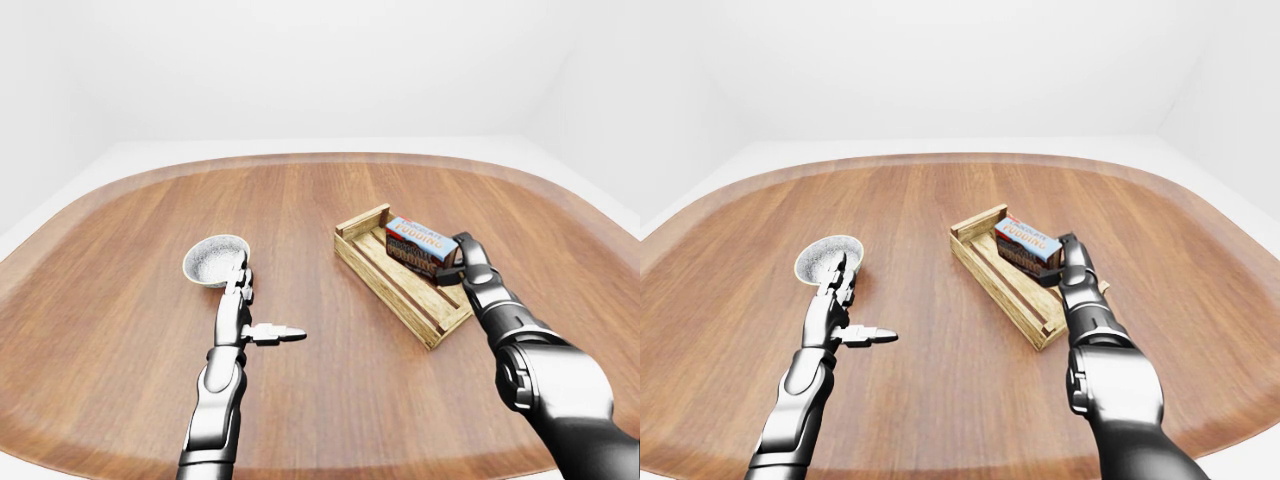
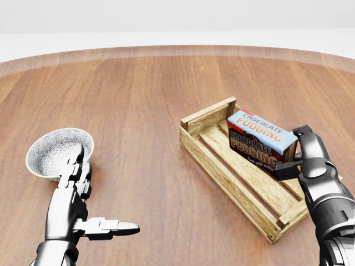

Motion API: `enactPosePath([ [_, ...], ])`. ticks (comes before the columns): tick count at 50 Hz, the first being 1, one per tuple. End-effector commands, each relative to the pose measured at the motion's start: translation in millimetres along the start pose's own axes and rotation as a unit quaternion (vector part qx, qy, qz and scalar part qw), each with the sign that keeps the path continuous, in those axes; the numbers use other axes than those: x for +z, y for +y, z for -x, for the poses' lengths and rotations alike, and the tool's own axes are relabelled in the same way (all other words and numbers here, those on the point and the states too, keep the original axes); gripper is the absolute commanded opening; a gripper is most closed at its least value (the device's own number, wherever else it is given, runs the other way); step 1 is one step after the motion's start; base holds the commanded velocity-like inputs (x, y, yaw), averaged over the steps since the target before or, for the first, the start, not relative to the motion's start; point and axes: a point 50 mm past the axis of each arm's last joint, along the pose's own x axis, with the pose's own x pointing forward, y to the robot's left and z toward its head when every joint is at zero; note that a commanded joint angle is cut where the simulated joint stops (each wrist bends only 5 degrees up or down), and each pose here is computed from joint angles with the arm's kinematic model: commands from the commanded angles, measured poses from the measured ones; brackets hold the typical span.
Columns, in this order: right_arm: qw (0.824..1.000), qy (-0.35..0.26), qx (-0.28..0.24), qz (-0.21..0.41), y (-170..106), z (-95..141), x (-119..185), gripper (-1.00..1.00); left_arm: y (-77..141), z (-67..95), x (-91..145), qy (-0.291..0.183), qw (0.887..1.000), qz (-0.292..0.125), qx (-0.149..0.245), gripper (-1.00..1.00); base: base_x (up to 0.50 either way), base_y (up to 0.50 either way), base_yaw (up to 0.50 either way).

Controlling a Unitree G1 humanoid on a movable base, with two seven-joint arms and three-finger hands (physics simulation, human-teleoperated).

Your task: Pick up the chocolate pudding and put it in the tray.

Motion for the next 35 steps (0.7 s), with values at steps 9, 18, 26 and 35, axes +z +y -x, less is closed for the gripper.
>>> enactPosePath([
  [9, 0.999, 0.035, 0.007, 0.024, 4, 3, -27, -1.0, 0, 0.9, 1, 0.003, 1.0, -0.002, -0.002, 1.0, 0.0, 0.0, 0.0],
  [18, 0.999, 0.038, 0.004, 0.022, 5, 3, -29, -1.0, 0, 1.2, 2, 0.003, 1.0, -0.002, -0.002, 1.0, 0.0, 0.0, 0.0],
  [26, 0.999, 0.039, -0.006, 0.017, 4, 3, -31, -1.0, -1, 1.2, 2, 0.003, 1.0, -0.002, -0.002, 1.0, 0.0, 0.0, 0.0],
  [35, 1.0, 0.023, -0.017, 0.001, 8, 4, -31, -1.0, -1, 1.2, 2, 0.003, 1.0, -0.002, -0.002, 1.0, 0.0, 0.0, 0.0],
])
